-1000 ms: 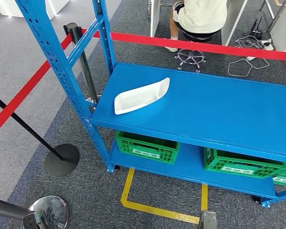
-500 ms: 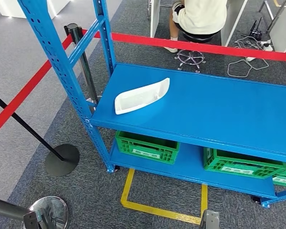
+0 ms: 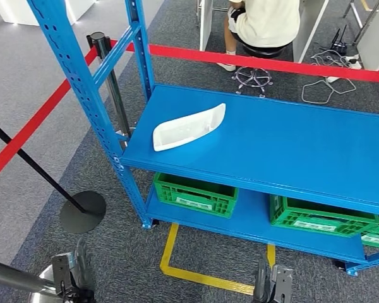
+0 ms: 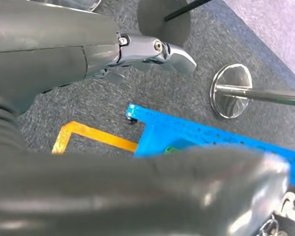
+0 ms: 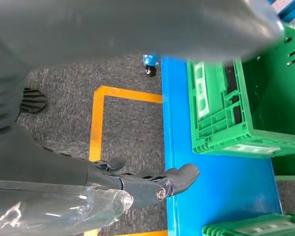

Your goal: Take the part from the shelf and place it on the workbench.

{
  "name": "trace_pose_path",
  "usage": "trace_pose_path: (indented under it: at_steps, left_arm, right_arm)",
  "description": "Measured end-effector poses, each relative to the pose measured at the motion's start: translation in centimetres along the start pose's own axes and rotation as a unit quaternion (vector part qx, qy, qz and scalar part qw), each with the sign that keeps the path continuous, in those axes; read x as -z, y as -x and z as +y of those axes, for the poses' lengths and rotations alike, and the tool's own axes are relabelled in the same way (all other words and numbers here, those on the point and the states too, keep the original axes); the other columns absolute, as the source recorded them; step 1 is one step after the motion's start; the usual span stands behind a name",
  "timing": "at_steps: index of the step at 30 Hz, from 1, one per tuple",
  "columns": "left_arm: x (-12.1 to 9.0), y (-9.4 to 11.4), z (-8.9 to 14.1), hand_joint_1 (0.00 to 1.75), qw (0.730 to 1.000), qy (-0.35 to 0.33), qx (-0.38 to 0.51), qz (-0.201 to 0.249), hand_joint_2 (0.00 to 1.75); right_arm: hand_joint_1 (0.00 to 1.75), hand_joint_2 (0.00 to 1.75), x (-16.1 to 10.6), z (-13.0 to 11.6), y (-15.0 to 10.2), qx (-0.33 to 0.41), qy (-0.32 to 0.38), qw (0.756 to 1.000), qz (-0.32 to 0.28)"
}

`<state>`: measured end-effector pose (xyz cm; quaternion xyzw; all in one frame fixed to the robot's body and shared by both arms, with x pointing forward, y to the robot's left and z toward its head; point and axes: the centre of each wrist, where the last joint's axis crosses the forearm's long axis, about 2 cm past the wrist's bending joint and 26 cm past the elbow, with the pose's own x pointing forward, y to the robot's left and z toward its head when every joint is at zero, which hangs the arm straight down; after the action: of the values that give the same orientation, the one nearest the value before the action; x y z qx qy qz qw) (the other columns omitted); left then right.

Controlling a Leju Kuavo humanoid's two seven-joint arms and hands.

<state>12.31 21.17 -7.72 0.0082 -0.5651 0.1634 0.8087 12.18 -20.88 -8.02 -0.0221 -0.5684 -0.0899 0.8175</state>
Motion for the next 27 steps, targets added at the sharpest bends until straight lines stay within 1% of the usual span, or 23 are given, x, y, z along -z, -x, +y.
trace_pose_path:
  at_steps: [1, 10, 14, 17, 18, 21, 22, 27]
  left_arm:
    - [0.0, 0.0, -0.1, 0.0, 1.0, 0.001, 0.005, -0.001, 0.0]
    - [0.0, -0.1, -0.9, 0.0, 1.0, 0.014, 0.025, -0.004, 0.0]
    - [0.0, -0.1, -1.1, 0.0, 0.999, 0.017, 0.026, -0.004, 1.75]
    - [-0.3, 0.1, -0.8, 0.0, 0.999, 0.02, 0.034, 0.003, 1.75]
    - [-0.5, 0.3, -0.6, 0.0, 0.999, 0.022, 0.039, 0.011, 1.31]
    - [-1.0, 0.7, 0.3, 0.0, 0.997, 0.025, 0.05, 0.044, 0.0]
    - [-1.2, 0.8, 0.6, 0.0, 0.997, 0.026, 0.053, 0.057, 0.0]
    - [-2.2, 1.6, 2.4, 0.0, 0.989, 0.031, 0.068, 0.128, 0.0]
  right_arm:
    - [0.0, 1.75, 0.0, 0.0, 0.0, 0.0, 0.0, 1.0, 0.0]
    - [0.0, 1.75, 0.1, 0.2, -0.1, 0.001, 0.001, 1.0, -0.002]
    - [0.0, 1.75, 0.2, 0.3, -0.2, -0.002, 0.001, 1.0, -0.003]
    - [0.0, 1.75, 0.0, 0.1, 0.0, -0.012, 0.004, 1.0, 0.007]
    - [0.0, 1.75, -0.2, 0.0, 0.1, -0.016, 0.004, 1.0, 0.017]
    - [0.0, 0.44, -1.1, -0.3, 0.7, -0.019, 0.001, 0.998, 0.058]
    - [0.0, 0.0, -1.4, -0.4, 1.0, -0.019, 0.0, 0.997, 0.072]
    - [0.0, 0.0, -2.7, -1.5, 1.9, -0.021, -0.007, 0.989, 0.144]
